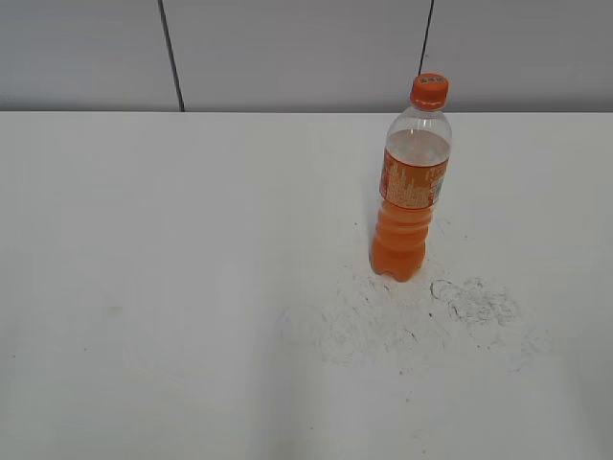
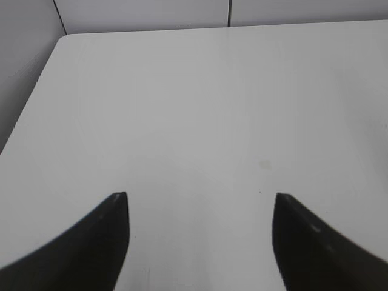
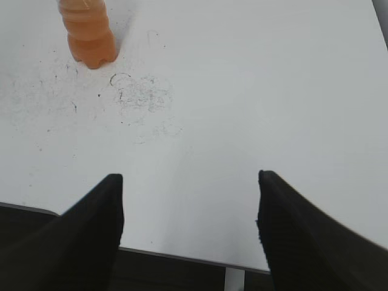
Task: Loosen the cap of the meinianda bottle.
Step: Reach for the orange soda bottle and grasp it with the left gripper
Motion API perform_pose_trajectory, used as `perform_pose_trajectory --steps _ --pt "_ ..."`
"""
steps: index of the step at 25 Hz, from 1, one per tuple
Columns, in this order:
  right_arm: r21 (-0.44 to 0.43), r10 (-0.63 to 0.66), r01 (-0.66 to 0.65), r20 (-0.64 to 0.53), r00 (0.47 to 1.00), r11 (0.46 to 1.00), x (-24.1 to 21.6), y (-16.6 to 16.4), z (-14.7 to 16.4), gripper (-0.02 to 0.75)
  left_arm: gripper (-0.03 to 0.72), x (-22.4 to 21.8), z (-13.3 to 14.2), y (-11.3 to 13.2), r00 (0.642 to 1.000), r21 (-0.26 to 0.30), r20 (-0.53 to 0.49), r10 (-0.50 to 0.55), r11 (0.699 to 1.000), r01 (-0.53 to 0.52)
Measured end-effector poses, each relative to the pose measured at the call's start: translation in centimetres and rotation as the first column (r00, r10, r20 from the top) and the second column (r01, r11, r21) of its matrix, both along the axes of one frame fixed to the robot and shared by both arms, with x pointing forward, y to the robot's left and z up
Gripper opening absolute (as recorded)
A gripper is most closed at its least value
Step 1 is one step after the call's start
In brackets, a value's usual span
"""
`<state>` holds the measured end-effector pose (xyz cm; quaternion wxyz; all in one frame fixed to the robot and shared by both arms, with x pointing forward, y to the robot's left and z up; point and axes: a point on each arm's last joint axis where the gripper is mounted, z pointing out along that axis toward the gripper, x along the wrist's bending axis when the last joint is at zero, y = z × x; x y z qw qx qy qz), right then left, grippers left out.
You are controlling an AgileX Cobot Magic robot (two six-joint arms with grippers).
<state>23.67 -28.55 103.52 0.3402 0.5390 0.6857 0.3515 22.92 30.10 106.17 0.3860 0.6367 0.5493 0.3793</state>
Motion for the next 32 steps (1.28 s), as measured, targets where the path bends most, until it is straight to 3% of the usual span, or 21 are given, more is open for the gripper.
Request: perform_pose_trajectory --steps 8,11,14,19,25,28,32 --pt "0.0 0.0 0.0 0.0 1.0 1.0 0.0 0.0 0.0 0.512 0.575 0.1 0.0 0.0 1.0 0.0 -0.004 0.0 1.0 0.0" --pt "0.0 0.0 0.0 0.0 1.0 1.0 0.0 0.0 0.0 0.512 0.575 0.8 0.0 0.0 0.999 0.006 -0.048 0.002 1.0 -0.002" --pt "0.0 0.0 0.0 0.0 1.0 1.0 0.0 0.0 0.0 0.512 0.575 2.4 0.8 -0.1 0.996 0.018 -0.086 0.008 1.0 -0.007" --pt "0.0 0.0 0.0 0.0 1.0 1.0 0.0 0.0 0.0 0.512 0.575 6.4 2.1 -0.3 0.998 0.015 -0.058 0.008 1.0 -0.007" --pt "0.0 0.0 0.0 0.0 1.0 1.0 0.0 0.0 0.0 0.512 0.572 11.6 1.7 -1.1 0.993 -0.014 0.119 -0.027 0.999 0.029" --pt "0.0 0.0 0.0 0.0 1.0 1.0 0.0 0.0 0.0 0.512 0.564 13.7 0.2 -1.9 0.975 -0.027 0.215 -0.064 0.997 0.071" --pt "0.0 0.0 0.0 0.0 1.0 1.0 0.0 0.0 0.0 0.512 0.553 15.9 -2.4 -3.1 0.958 -0.038 0.266 -0.106 0.992 0.12"
